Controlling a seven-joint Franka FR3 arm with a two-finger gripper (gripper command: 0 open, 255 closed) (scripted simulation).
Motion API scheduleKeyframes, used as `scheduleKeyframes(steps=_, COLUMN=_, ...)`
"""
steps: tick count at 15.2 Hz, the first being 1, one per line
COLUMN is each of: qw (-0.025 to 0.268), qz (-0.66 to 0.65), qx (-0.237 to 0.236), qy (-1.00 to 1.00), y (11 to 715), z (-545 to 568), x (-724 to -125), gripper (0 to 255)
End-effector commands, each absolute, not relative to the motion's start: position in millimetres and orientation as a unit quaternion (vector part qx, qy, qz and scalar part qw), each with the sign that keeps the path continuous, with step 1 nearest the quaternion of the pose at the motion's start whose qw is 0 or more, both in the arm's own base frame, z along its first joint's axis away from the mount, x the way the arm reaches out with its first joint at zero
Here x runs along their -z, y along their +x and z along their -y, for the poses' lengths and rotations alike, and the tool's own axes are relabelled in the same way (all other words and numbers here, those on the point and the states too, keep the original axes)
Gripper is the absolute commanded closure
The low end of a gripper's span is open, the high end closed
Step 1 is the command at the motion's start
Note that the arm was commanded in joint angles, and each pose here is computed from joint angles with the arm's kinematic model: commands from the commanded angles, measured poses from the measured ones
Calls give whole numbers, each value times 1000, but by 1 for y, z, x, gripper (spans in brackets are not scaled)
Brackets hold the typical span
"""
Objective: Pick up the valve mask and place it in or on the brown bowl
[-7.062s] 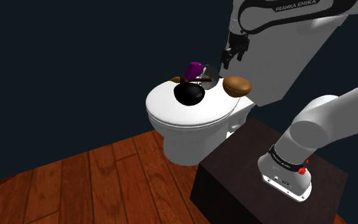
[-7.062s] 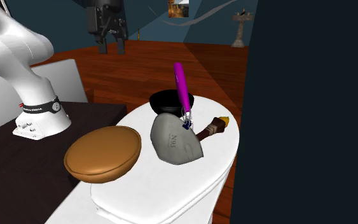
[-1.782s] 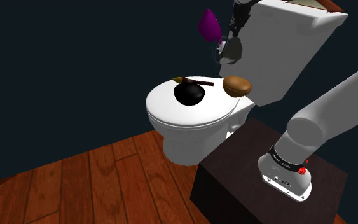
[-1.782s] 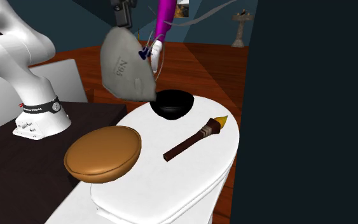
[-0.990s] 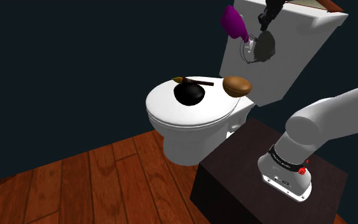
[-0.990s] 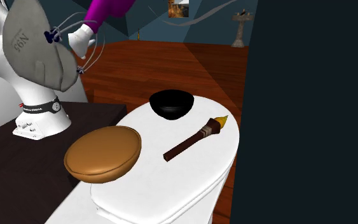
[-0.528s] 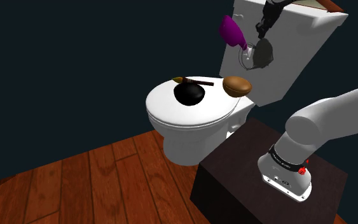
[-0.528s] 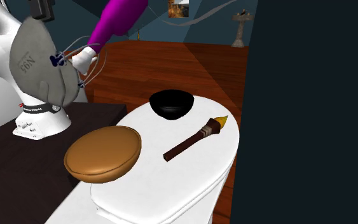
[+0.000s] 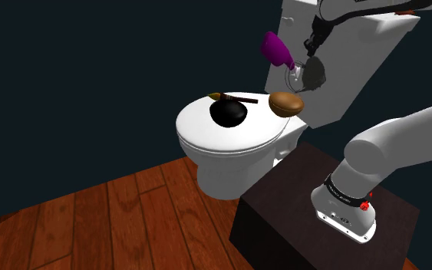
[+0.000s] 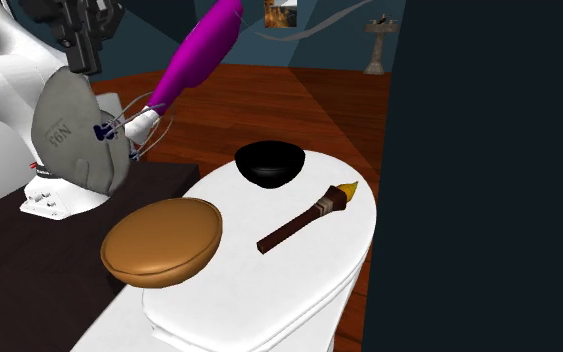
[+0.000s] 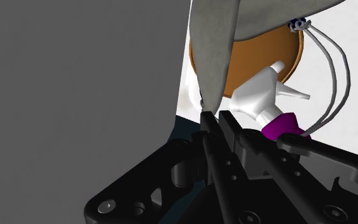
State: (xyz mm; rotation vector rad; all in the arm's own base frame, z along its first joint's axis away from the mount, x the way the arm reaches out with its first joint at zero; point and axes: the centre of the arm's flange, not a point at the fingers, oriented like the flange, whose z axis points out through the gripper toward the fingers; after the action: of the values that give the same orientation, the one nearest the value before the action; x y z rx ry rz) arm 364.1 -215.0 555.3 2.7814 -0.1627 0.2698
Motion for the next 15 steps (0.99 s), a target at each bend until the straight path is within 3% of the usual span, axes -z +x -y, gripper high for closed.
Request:
scheduleKeyframes(steps=1, qw=170, qz=57, qx=-96, qy=979, y=363, z=215, x=-544, gripper=255)
scheduleKeyframes(steps=15, qw=170, qz=57, qx=-96, qy=979, y=363, z=215, x=-482, gripper=255)
